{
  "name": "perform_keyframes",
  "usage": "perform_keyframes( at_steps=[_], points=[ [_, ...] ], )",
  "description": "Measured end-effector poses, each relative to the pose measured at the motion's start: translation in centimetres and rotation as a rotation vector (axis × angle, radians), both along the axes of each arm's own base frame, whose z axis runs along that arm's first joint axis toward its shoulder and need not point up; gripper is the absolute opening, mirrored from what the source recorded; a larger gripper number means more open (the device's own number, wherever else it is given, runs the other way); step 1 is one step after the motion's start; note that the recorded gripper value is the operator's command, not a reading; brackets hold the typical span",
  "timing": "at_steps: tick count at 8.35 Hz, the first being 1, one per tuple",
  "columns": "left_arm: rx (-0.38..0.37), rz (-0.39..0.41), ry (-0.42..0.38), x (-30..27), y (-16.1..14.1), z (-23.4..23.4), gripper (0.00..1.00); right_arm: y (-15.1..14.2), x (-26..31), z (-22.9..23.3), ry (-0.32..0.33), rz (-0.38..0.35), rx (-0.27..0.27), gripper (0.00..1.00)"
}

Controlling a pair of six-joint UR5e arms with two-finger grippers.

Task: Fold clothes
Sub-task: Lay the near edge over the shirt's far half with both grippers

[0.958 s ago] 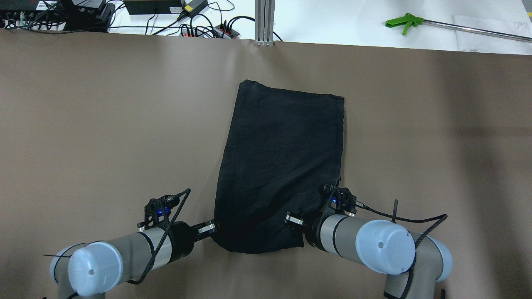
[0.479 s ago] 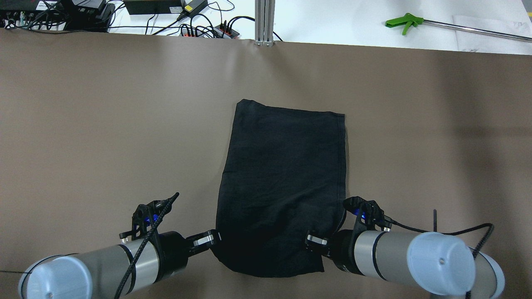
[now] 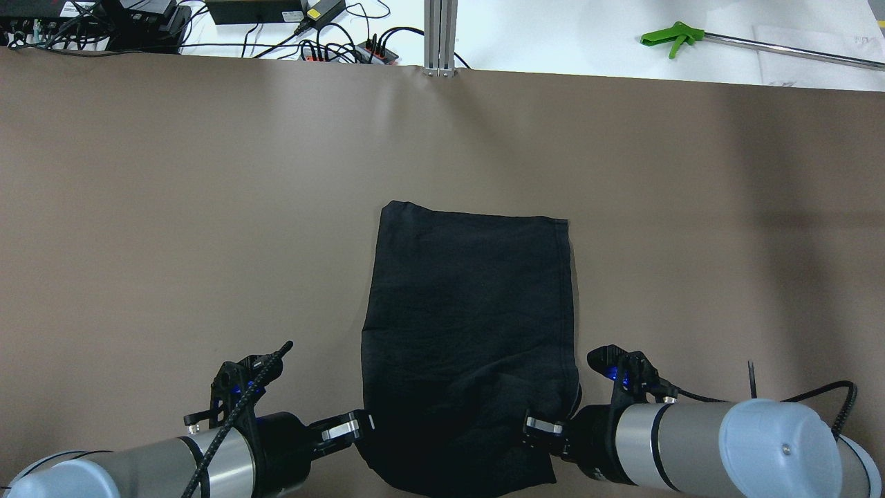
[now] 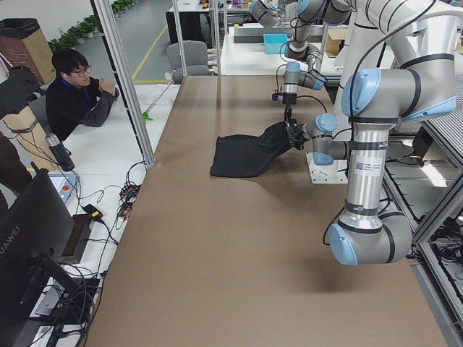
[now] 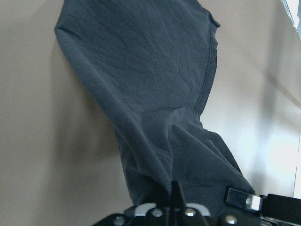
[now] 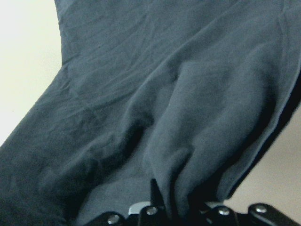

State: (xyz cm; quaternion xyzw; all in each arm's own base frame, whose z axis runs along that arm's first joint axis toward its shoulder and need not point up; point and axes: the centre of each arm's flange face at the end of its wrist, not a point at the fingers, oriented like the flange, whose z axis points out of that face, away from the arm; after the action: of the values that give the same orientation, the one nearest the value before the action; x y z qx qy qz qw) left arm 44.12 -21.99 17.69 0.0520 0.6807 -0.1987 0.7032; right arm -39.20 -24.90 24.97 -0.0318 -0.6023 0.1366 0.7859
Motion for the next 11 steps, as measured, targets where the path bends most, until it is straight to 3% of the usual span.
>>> perform_keyframes(
  at_steps=[3, 5, 7, 10, 11],
  points=[
    [-0.001, -0.088, -0.022, -1.0, -5.6, 0.1, 0.00, -7.4, -0.5, 1.1, 0.040, 0.129, 0.004, 0.00],
    [-0.022, -0.171, -0.051, 0.3, -11.8, 0.1, 0.00, -12.2, -0.1, 1.4, 0.075, 0.200, 0.065, 0.00],
    [-0.043, -0.230, -0.088, 1.9, -17.2, 0.5, 0.00, -15.1, 0.1, 1.6, 0.103, 0.241, 0.106, 0.00],
    [-0.063, -0.273, -0.141, 3.1, -21.1, 2.2, 0.00, -18.3, -2.0, 2.4, 0.153, 0.316, 0.123, 0.00],
    [-0.067, -0.280, -0.152, 3.4, -21.7, 2.6, 0.07, -19.2, -2.8, 2.7, 0.171, 0.338, 0.126, 0.50]
  ],
)
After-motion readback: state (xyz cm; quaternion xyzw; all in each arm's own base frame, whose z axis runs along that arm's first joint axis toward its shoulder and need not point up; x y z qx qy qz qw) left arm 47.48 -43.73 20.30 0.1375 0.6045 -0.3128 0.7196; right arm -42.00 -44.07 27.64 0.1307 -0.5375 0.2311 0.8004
